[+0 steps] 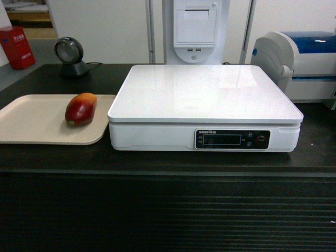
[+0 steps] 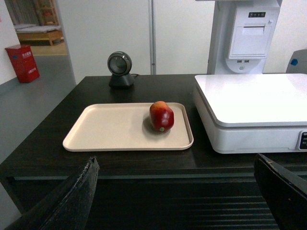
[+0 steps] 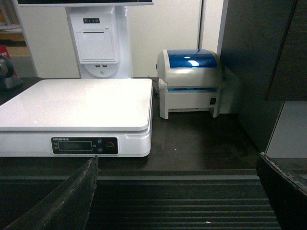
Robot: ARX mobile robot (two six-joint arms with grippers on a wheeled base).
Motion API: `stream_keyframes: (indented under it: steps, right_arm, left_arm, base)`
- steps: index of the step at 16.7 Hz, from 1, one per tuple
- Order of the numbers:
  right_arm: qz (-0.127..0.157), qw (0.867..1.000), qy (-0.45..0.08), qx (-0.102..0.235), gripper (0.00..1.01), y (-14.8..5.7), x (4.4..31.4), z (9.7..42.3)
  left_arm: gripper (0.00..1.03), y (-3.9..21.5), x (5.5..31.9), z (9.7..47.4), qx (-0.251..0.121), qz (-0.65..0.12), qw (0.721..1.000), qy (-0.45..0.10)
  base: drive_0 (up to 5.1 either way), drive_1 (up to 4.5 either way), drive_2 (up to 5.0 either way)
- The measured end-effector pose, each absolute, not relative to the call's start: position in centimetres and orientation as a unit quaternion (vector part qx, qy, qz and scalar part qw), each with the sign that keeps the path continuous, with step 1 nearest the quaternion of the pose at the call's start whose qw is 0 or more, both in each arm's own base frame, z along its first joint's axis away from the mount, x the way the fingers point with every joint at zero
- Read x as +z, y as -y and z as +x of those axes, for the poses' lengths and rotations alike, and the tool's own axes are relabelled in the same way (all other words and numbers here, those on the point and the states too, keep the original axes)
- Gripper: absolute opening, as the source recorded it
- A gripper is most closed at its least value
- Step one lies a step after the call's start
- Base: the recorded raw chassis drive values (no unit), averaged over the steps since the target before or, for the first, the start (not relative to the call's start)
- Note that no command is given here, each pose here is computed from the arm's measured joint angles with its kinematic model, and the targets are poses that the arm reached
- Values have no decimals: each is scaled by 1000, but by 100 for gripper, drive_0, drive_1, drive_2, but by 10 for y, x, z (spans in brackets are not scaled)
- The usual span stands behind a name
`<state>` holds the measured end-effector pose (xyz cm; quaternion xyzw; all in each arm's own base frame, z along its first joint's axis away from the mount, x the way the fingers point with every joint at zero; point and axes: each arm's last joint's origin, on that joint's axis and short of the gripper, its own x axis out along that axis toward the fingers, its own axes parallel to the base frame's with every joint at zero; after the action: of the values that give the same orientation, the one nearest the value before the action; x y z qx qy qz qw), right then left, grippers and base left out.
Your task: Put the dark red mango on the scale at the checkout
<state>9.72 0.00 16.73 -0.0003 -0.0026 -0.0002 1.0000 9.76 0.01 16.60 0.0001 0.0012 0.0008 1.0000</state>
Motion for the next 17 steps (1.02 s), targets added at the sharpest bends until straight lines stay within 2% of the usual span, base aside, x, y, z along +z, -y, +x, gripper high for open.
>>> stream_keyframes:
  steps: [14,15,16,17]
  right_arm:
    - [0,1000,3,0,98,0,167,97]
    - [0,1000,3,0,98,0,167,97]
    - [0,1000,2,-1,98,0,167,97]
    - [0,1000,2,0,98,0,167,97]
  left_arm:
    - [98,0,166,98,1,0,1000,-1]
    - [98,0,164,97,17,-6,999,-33]
    - [98,4,166,98,53,-8,992,-110]
    - [98,6,168,99,59,-6,991,-117]
  base:
    - [0,0,0]
    - [0,0,0]
    - [0,0,0]
    - [0,0,0]
